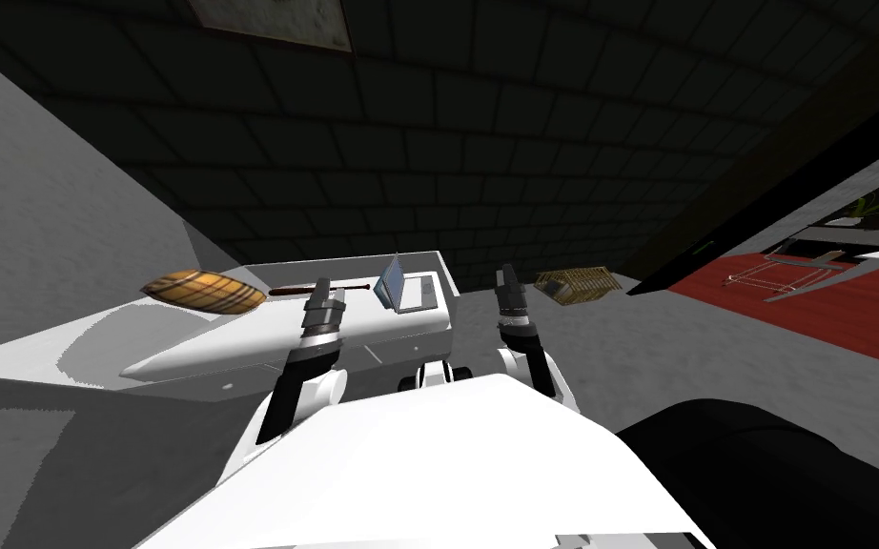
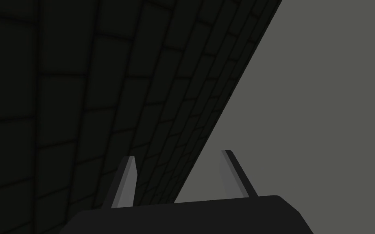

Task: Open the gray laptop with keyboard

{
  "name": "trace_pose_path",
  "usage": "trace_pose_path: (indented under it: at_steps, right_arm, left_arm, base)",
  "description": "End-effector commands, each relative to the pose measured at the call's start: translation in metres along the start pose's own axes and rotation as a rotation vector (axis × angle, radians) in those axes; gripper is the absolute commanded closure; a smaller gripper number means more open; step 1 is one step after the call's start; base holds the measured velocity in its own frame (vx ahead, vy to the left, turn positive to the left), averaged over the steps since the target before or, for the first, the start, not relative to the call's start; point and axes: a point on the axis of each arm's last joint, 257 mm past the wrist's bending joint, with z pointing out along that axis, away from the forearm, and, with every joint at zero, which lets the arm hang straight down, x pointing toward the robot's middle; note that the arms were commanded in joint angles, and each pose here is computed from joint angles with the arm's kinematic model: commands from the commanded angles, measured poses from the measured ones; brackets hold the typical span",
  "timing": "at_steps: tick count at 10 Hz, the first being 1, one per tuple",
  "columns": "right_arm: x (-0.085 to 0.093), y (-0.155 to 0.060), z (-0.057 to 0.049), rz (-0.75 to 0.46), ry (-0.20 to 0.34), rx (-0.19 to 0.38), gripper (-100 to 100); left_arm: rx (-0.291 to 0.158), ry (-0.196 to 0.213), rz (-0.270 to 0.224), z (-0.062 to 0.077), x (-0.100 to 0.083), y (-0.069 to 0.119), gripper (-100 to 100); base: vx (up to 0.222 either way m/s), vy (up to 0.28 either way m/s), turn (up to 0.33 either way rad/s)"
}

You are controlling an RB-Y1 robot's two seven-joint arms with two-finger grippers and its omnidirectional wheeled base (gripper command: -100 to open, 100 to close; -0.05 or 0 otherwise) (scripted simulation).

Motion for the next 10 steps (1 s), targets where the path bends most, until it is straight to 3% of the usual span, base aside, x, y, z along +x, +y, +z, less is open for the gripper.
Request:
trace_pose_path:
  at_steps: [1, 2, 5, 10]
  right_arm:
    - [0.0, 0.0, 0.0, 0.0, 0.0, 0.0, 0]
    - [0.0, 0.0, 0.0, 0.0, 0.0, 0.0, 0]
    - [0.0, 0.0, 0.0, 0.0, 0.0, 0.0, 0]
    - [0.0, 0.0, 0.0, 0.0, 0.0, 0.0, 0]
  left_arm:
    - [-0.063, 0.016, 0.01, 0.0, 0.004, 0.026, -100]
    - [-0.107, 0.026, 0.018, 0.0, 0.006, 0.042, -100]
    - [-0.167, 0.04, 0.029, -0.001, 0.01, 0.065, -100]
    - [-0.319, 0.085, 0.072, -0.007, 0.016, 0.123, -100]
  base:
    - [0.032, 0.013, -0.085]
    - [0.047, 0.017, -0.143]
    - [0.042, 0.021, -0.079]
    - [0.047, 0.02, -0.102]
